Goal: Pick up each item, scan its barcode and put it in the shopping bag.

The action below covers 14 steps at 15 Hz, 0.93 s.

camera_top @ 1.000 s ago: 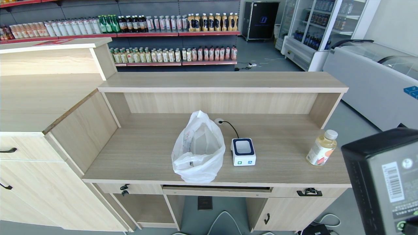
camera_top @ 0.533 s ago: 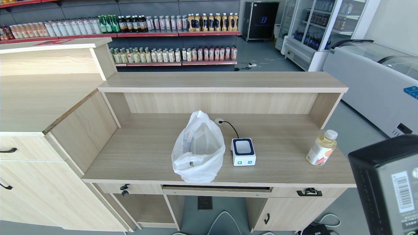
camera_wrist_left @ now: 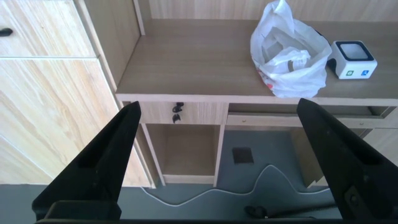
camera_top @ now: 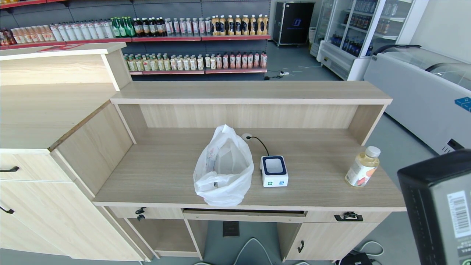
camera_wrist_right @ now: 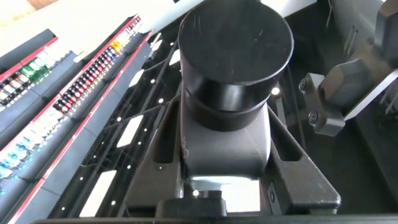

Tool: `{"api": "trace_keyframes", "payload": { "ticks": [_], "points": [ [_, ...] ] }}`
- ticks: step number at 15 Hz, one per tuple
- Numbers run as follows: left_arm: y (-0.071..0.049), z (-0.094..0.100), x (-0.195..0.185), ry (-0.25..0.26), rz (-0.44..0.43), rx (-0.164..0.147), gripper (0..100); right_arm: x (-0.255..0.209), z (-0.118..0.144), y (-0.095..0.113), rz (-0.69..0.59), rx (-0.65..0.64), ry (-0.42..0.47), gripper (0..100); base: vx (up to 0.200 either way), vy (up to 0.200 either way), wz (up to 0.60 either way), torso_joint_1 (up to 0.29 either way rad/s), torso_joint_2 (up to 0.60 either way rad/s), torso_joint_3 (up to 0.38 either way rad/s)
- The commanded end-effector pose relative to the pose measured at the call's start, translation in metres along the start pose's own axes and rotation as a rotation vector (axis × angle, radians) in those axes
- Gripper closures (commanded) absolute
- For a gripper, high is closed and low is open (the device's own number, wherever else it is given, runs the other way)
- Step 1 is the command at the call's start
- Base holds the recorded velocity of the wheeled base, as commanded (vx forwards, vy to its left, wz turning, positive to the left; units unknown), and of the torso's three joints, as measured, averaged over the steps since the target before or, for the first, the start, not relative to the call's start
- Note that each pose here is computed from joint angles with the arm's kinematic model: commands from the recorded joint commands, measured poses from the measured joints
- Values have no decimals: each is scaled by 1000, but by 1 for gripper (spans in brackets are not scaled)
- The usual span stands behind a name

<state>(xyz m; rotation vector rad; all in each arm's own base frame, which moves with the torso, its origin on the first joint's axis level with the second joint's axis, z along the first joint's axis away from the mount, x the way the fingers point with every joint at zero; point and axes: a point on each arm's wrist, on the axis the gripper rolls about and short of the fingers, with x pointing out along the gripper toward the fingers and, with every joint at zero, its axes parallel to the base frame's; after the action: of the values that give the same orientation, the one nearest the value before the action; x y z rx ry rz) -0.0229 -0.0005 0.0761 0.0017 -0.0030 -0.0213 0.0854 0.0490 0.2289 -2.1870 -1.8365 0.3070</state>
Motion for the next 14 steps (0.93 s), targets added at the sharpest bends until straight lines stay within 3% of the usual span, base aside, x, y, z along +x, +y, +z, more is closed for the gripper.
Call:
{"api": "trace_keyframes", "payload": {
  "ticks": [1, 3, 5, 7, 8, 9, 10, 11, 12, 13, 14],
  "points": [
    [0, 0, 0, 0, 0, 0, 0, 0, 0, 1, 4, 4, -1, 100, 0, 0, 0, 0, 0, 0],
    [0, 0, 0, 0, 0, 0, 0, -3, -5, 5, 56, 52, 24, 100, 0, 0, 0, 0, 0, 0],
    [0, 0, 0, 0, 0, 0, 0, -9, -12, 15, 149, 210, 74, 100, 0, 0, 0, 0, 0, 0],
    [0, 0, 0, 0, 0, 0, 0, -33, -30, 30, 350, 535, 269, 100, 0, 0, 0, 0, 0, 0],
    [0, 0, 0, 0, 0, 0, 0, -42, -28, 37, 410, 713, 359, 100, 0, 0, 0, 0, 0, 0],
    [0, 0, 0, 0, 0, 0, 0, -59, -14, 45, 482, 990, 510, 100, 0, 0, 0, 0, 0, 0],
    [0, 0, 0, 0, 0, 0, 0, -73, -6, 46, 527, 1149, 656, 100, 0, 0, 0, 0, 0, 0],
    [0, 0, 0, 0, 1, 0, 0, -86, -4, 47, 561, 1270, 817, 100, 0, 0, 0, 0, 0, 0],
    [0, 0, 0, 0, 0, 0, 0, -92, -2, 51, 561, 1366, 892, 100, 0, 0, 0, 0, 0, 0],
    [0, 0, 0, 0, 0, 0, 0, -102, 3, 62, 527, 1585, 1036, 100, 0, 0, 0, 0, 0, 0],
    [0, 0, 0, 1, 0, 0, 0, -110, 5, 65, 515, 1654, 1118, 100, 0, 0, 0, 0, 0, 0]
  ]
}}
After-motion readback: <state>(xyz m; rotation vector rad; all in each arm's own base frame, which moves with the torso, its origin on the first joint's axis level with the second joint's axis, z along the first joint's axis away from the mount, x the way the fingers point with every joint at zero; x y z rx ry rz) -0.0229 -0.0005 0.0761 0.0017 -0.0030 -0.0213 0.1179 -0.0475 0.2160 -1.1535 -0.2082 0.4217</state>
